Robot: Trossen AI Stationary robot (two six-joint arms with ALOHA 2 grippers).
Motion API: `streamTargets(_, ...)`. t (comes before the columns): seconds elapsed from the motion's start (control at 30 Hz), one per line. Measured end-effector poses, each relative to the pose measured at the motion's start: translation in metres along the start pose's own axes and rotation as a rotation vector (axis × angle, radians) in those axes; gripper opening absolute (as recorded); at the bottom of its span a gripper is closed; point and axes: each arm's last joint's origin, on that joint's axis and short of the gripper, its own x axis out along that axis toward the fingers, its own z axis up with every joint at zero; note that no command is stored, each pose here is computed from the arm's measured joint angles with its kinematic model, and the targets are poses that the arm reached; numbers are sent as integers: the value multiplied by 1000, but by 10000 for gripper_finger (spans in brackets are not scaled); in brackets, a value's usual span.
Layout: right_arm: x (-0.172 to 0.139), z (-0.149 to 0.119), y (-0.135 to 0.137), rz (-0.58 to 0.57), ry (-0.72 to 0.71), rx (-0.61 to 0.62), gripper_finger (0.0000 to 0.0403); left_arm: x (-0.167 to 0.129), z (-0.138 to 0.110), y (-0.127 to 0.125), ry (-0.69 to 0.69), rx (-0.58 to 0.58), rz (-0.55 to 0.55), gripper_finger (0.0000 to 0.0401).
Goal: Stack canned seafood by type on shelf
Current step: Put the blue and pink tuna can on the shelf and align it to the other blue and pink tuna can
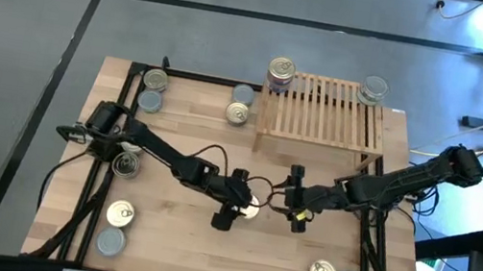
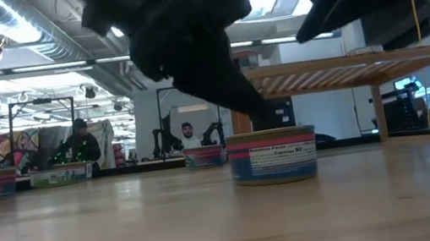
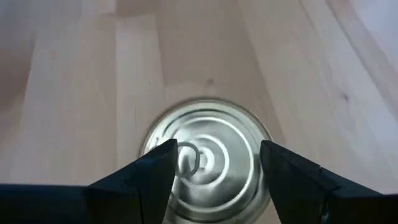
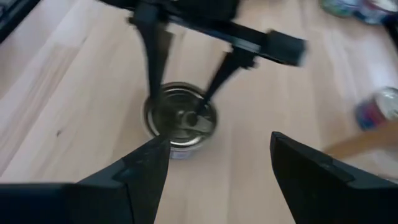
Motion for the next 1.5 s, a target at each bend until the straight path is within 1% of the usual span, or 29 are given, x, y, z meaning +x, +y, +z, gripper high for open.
streamTargets(0.13, 21, -4, 7, 42, 15, -69, 271, 5, -16, 5, -71, -24, 10, 229)
streamTargets(0.27, 40, -8, 15, 109, 17, -121, 271, 6, -30, 12, -77, -67, 22, 229)
streamTargets(0.4, 58, -13, 21, 138, 18, -170, 271, 9, -38, 16, -98, -82, 20, 229)
streamTargets(0.5, 71, -20, 24, 138, 41, -212, 271, 10, -45, 20, -113, -102, 23, 229)
streamTargets(0.63, 86, -31, 27, 83, 90, -285, 271, 10, -56, 28, -154, -156, 37, 229)
streamTargets(0.83, 94, -39, 25, -72, 156, -377, 271, 9, -68, 37, -181, -266, 49, 229)
streamTargets(1.07, 94, -39, 24, -103, 166, -454, 271, 7, -76, 44, -226, -356, 56, 229)
streamTargets(1.23, 94, -39, 22, -171, 182, -475, 271, 7, -78, 50, -234, -418, 64, 229)
streamTargets(1.43, 98, -42, 22, -191, 190, -490, 271, 7, -78, 52, -237, -452, 65, 229)
streamTargets(1.5, 103, -46, 23, -208, 210, -516, 271, 7, -78, 52, -237, -458, 64, 229)
